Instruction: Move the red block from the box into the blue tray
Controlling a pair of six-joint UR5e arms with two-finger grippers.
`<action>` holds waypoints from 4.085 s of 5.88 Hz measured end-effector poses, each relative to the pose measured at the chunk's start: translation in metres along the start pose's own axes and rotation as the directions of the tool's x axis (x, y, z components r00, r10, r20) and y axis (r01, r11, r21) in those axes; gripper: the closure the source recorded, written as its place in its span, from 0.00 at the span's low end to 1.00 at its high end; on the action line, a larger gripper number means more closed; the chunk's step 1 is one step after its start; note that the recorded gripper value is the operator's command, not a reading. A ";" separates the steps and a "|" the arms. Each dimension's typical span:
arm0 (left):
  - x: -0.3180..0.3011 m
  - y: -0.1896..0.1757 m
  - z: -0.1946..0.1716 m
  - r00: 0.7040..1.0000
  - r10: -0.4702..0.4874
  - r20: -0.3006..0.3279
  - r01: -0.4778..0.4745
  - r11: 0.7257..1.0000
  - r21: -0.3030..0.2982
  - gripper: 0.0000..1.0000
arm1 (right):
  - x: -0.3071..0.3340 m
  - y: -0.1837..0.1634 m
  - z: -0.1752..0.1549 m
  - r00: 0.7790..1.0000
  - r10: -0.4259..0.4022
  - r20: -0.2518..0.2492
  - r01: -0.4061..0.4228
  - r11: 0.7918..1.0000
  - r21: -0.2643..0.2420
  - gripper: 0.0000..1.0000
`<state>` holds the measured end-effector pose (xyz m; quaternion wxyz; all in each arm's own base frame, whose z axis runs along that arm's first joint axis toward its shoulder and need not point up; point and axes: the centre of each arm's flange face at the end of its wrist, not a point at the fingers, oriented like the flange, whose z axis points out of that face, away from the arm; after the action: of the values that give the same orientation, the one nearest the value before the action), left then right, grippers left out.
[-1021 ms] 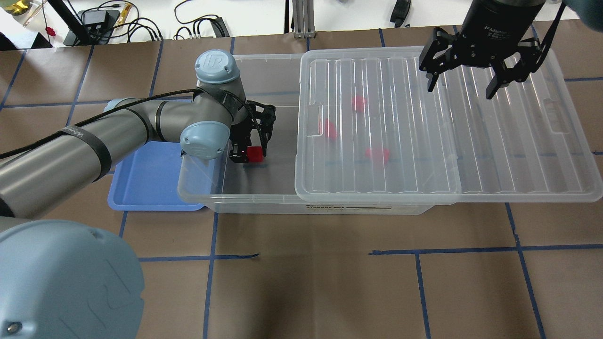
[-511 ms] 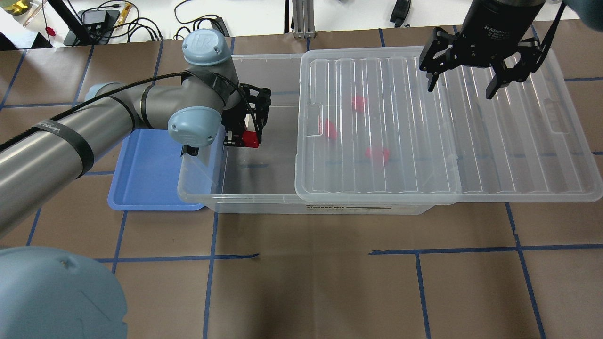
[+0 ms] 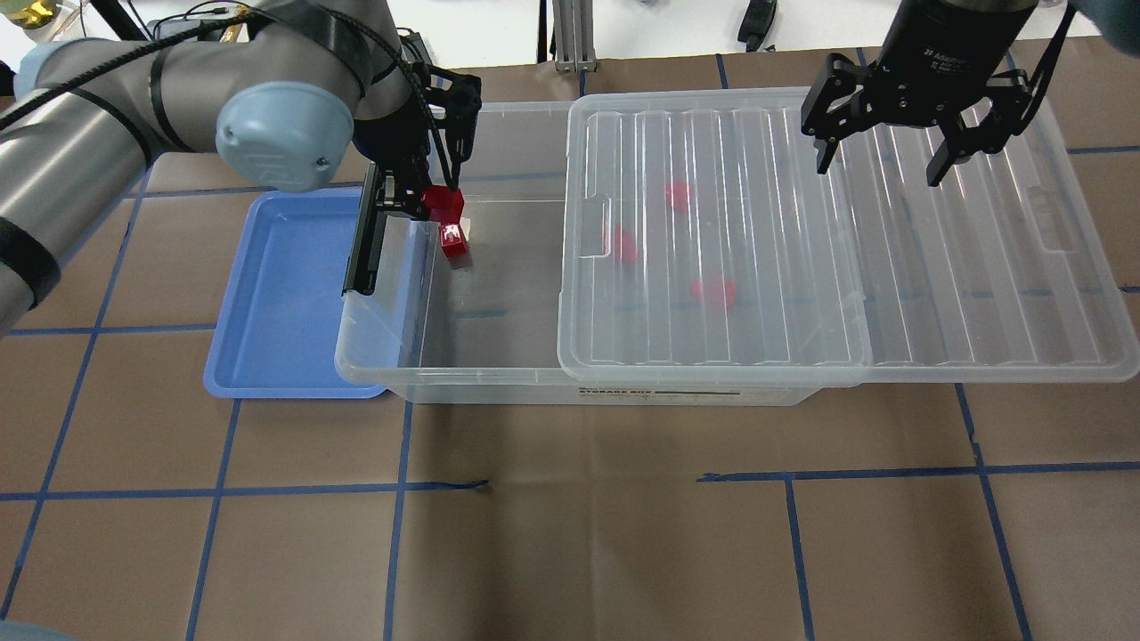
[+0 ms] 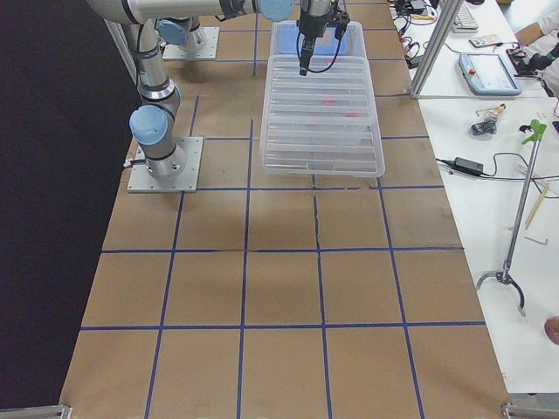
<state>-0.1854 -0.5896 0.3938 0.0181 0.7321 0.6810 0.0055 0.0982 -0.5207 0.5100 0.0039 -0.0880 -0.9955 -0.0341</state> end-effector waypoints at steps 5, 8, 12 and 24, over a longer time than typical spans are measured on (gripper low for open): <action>0.019 0.198 0.035 0.998 0.047 -0.038 -0.046 0.999 0.010 0.82 | 0.248 -0.063 0.044 0.996 -0.050 -0.074 0.042 0.994 -0.102 0.00; 0.020 0.205 0.154 0.999 0.045 -0.026 -0.044 0.999 0.010 0.82 | 0.366 -0.099 0.126 0.996 -0.079 -0.039 0.073 0.988 -0.139 0.00; 0.007 0.206 0.213 0.999 0.045 -0.017 -0.045 0.999 0.006 0.11 | 0.340 -0.088 0.167 0.996 -0.078 0.037 0.083 0.984 -0.159 0.00; 0.074 0.043 -0.089 0.794 -0.607 -0.007 0.607 0.794 0.014 0.02 | 0.182 -0.056 0.153 0.998 -0.034 0.045 0.041 0.988 -0.151 0.00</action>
<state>-0.1405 -0.5172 0.4826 0.0126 0.4752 0.8798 -0.0054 -0.0907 -0.5334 0.3558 -0.0244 -0.0701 -0.9914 -0.1080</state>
